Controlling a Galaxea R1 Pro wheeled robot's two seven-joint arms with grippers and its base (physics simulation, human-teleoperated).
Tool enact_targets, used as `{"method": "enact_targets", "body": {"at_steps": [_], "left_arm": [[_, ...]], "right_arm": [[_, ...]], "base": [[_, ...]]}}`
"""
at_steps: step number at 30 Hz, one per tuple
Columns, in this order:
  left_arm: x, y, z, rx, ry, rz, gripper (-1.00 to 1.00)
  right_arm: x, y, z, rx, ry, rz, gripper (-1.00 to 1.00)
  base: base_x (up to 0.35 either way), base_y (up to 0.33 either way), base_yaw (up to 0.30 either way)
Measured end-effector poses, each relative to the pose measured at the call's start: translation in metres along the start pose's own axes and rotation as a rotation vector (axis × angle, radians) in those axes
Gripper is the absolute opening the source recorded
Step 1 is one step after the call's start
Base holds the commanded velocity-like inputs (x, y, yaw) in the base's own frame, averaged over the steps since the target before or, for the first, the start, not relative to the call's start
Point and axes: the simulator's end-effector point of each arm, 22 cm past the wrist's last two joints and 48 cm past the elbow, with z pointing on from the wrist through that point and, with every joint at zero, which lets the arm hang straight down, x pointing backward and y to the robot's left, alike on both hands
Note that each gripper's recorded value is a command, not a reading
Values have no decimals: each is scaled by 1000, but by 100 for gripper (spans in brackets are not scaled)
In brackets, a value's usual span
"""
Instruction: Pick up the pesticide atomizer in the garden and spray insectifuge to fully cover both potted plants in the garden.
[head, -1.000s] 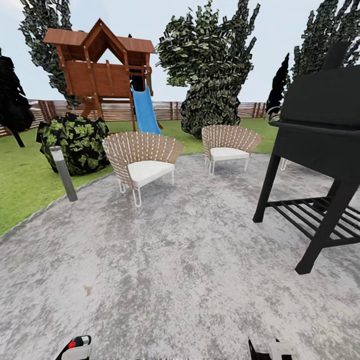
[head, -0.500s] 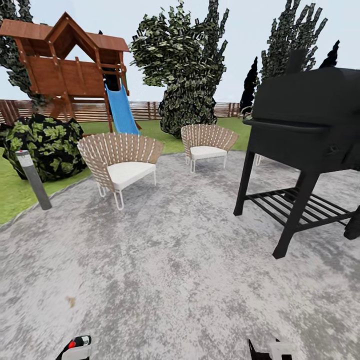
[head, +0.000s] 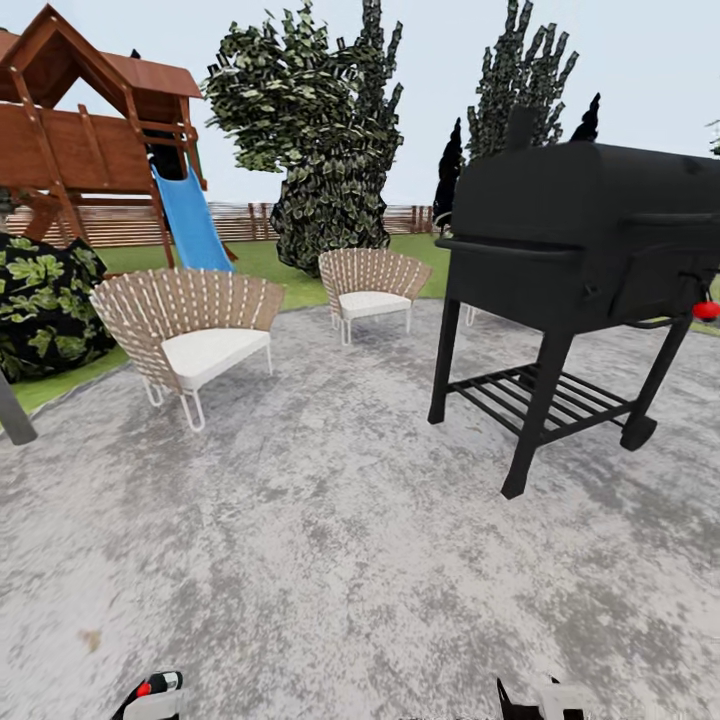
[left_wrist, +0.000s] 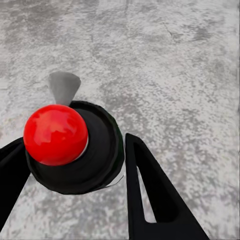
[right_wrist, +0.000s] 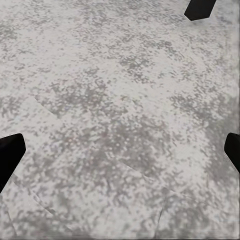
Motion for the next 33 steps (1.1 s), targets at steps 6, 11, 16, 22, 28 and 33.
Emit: {"method": "enact_targets", "body": {"at_steps": [6, 11, 16, 22, 28, 33], "left_arm": [[1, -1, 0, 0, 1, -1, -100], [1, -1, 0, 0, 1, -1, -100], [0, -1, 0, 0, 0, -1, -100], [1, -1, -1, 0, 1, -1, -100], [1, -1, -1, 0, 1, -1, -100], [1, -1, -1, 0, 2, -2, -100]], "right_arm": [[0, 0, 0, 0, 0, 0, 100], [0, -1, 0, 1, 0, 0, 100], [0, -1, 0, 1, 0, -1, 100], [0, -1, 0, 1, 0, -1, 100], [0, -1, 0, 1, 0, -1, 100], [0, -1, 0, 1, 0, -1, 100]], "base": [[0, 0, -278], [0, 0, -278], [0, 0, -278], [0, 0, -278], [0, 0, -278], [0, 0, -278]]}}
